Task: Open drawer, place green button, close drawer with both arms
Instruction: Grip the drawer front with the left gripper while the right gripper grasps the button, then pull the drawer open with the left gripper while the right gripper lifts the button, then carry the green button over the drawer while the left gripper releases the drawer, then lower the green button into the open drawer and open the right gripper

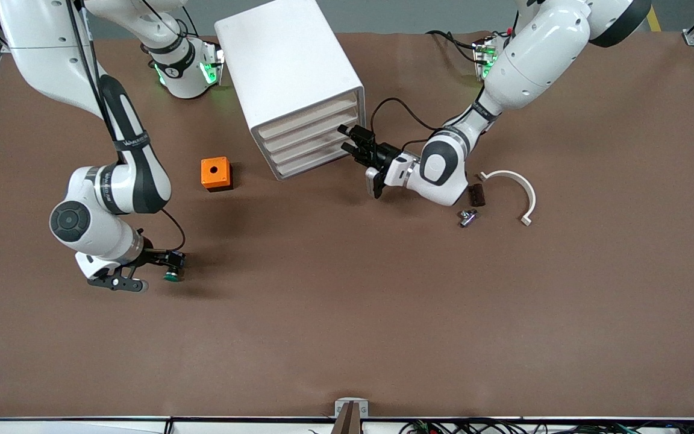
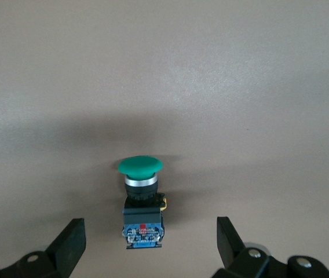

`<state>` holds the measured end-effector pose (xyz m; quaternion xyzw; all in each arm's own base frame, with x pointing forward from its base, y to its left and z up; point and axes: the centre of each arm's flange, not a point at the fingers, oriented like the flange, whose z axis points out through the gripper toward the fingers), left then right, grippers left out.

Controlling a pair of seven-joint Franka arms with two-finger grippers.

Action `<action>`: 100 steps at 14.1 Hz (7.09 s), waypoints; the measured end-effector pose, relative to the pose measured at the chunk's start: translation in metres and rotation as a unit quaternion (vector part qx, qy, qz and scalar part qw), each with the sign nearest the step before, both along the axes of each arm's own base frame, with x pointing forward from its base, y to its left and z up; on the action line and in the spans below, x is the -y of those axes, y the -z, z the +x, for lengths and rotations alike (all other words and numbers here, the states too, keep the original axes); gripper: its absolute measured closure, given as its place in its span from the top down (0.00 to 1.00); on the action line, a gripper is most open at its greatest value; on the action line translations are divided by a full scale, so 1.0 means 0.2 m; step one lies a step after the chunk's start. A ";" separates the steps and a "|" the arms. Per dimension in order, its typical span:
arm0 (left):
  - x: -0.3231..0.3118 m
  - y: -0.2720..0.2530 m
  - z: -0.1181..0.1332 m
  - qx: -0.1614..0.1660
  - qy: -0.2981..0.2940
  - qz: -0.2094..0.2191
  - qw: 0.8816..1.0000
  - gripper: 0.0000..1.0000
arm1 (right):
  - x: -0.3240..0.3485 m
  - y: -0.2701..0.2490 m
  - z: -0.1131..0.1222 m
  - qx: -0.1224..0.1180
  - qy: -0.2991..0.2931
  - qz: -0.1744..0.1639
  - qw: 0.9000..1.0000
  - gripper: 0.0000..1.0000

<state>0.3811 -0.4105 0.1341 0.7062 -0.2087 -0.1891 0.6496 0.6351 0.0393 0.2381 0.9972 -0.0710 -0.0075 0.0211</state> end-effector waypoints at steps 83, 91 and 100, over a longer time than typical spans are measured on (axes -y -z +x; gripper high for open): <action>-0.57 -0.94 1.30 0.080 -0.189 0.660 0.722 1.00 | -2.19 -0.27 -1.01 -0.103 0.447 0.021 0.888 0.41; -0.22 -0.81 1.16 0.056 -0.243 0.662 0.707 1.00 | -2.19 -0.21 -1.00 -0.102 0.450 0.017 0.887 0.54; 0.17 -0.61 0.88 0.050 -0.246 0.662 0.706 1.00 | -2.15 -0.58 -0.80 -0.102 0.458 0.035 0.882 1.00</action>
